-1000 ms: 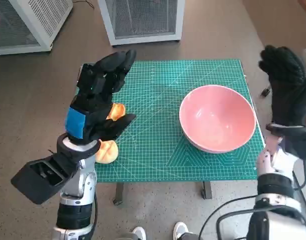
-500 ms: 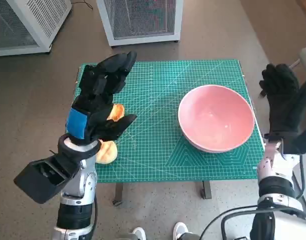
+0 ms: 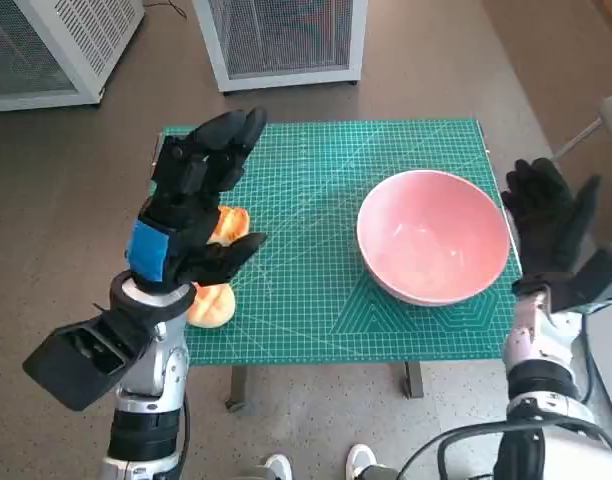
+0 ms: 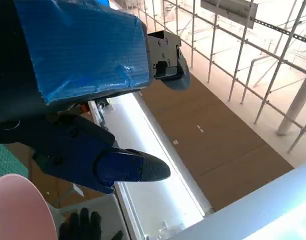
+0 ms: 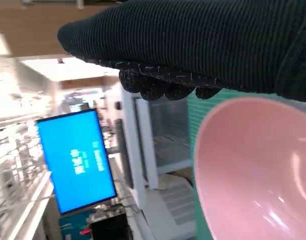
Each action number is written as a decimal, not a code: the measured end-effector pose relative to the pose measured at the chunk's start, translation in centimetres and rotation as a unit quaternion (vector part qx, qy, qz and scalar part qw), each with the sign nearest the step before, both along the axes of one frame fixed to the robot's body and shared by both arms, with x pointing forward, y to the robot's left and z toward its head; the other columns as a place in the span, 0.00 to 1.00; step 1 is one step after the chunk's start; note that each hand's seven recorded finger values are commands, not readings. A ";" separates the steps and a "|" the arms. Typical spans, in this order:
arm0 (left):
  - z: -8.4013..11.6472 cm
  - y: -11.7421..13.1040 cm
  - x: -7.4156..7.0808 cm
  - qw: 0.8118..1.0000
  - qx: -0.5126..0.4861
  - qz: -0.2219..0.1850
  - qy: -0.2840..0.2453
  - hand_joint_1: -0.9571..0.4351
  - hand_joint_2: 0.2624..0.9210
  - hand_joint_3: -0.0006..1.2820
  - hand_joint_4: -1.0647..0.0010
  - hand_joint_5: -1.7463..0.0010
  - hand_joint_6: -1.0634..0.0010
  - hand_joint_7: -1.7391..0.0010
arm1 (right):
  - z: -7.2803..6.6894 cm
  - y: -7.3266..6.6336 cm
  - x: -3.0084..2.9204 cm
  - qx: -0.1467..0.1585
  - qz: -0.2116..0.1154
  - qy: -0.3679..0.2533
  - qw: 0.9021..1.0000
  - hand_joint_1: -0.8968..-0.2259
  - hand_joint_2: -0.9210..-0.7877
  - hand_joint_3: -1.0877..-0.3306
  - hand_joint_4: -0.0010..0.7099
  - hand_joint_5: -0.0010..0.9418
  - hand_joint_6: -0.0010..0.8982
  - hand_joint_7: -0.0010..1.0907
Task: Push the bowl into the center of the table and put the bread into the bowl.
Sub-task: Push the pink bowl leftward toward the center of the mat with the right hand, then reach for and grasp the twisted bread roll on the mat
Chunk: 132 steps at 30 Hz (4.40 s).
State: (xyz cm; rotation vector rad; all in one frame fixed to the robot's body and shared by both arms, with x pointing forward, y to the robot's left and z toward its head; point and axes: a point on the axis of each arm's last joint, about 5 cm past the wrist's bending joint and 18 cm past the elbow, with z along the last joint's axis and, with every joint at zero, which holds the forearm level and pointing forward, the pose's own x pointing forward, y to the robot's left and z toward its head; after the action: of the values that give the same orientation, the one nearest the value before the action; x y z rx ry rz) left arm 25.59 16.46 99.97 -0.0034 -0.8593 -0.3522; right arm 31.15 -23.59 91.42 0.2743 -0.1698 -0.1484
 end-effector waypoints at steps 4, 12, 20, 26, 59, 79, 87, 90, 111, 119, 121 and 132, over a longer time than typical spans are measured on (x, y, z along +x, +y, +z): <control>0.0 0.1 0.0 1.000 0.001 0.001 0.000 0.28 1.00 0.23 0.75 1.00 0.99 0.63 | -0.2 0.5 0.05 0.013 0.002 0.007 1.000 0.59 0.00 0.46 0.45 0.00 0.12 0.43; 0.1 0.5 0.0 1.000 0.005 0.008 0.000 0.28 1.00 0.22 0.75 1.00 0.94 0.68 | -1.2 1.8 0.03 0.063 0.020 0.026 0.997 0.58 0.00 0.53 0.43 0.00 0.14 0.43; 0.0 1.0 -0.2 1.000 0.004 0.013 0.002 0.27 1.00 0.21 0.74 1.00 0.89 0.74 | -1.5 3.4 0.34 0.091 0.040 0.037 0.994 0.57 0.00 0.54 0.46 0.02 0.16 0.43; -0.2 1.2 -0.4 1.000 0.003 0.017 0.005 0.27 1.00 0.21 0.74 1.00 0.87 0.76 | -0.9 4.5 0.98 0.108 0.056 0.036 0.992 0.59 0.00 0.52 0.48 0.02 0.17 0.43; -0.5 2.6 -1.7 0.998 0.013 0.054 0.013 0.24 1.00 0.21 0.73 1.00 0.80 0.83 | 0.8 9.4 2.50 0.127 0.122 0.049 0.983 0.55 0.00 0.50 0.47 0.02 0.15 0.47; -0.7 2.6 -1.7 0.998 0.010 0.060 0.021 0.26 1.00 0.21 0.73 1.00 0.78 0.85 | 2.4 9.9 3.26 0.100 0.152 0.019 0.983 0.55 0.00 0.54 0.51 0.02 0.16 0.49; -0.8 2.6 -1.6 0.998 0.010 0.062 0.021 0.26 1.00 0.21 0.73 1.00 0.78 0.86 | 3.9 9.0 3.52 0.059 0.153 -0.067 0.984 0.56 0.00 0.56 0.51 0.02 0.14 0.50; -0.9 2.6 -1.5 0.998 0.010 0.062 0.022 0.26 1.00 0.21 0.73 1.00 0.78 0.86 | 4.8 8.7 3.58 0.029 0.162 -0.117 0.979 0.53 0.00 0.58 0.51 0.01 0.11 0.53; 1.5 5.3 -1.0 0.970 0.177 0.166 0.016 0.32 0.91 0.05 0.88 1.00 0.87 0.92 | 8.7 7.0 1.54 -0.094 0.254 -0.421 0.866 0.47 0.00 0.67 0.54 0.01 0.08 0.63; 3.7 6.6 -1.2 0.925 0.285 0.243 0.062 0.45 0.77 0.00 0.93 1.00 0.89 0.94 | 8.7 6.8 0.27 -0.087 0.280 -0.446 0.846 0.51 0.00 0.76 0.55 0.02 0.11 0.64; 4.0 6.7 -1.2 0.922 0.289 0.246 0.072 0.47 0.76 0.00 0.93 1.00 0.88 0.94 | 8.7 6.8 0.03 -0.085 0.284 -0.448 0.844 0.51 0.00 0.77 0.55 0.02 0.11 0.64; 5.3 6.7 -0.8 0.898 0.356 0.251 0.066 0.48 0.75 0.00 0.89 0.99 0.82 0.94 | 8.8 6.9 -0.67 -0.094 0.300 -0.451 0.835 0.52 0.00 0.80 0.52 0.00 0.10 0.64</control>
State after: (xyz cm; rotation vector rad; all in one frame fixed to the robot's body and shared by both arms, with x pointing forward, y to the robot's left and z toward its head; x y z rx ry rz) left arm 24.76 23.20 105.30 0.8548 -0.5277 -0.1574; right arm 30.48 -16.72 100.22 0.1706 -1.0236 0.6449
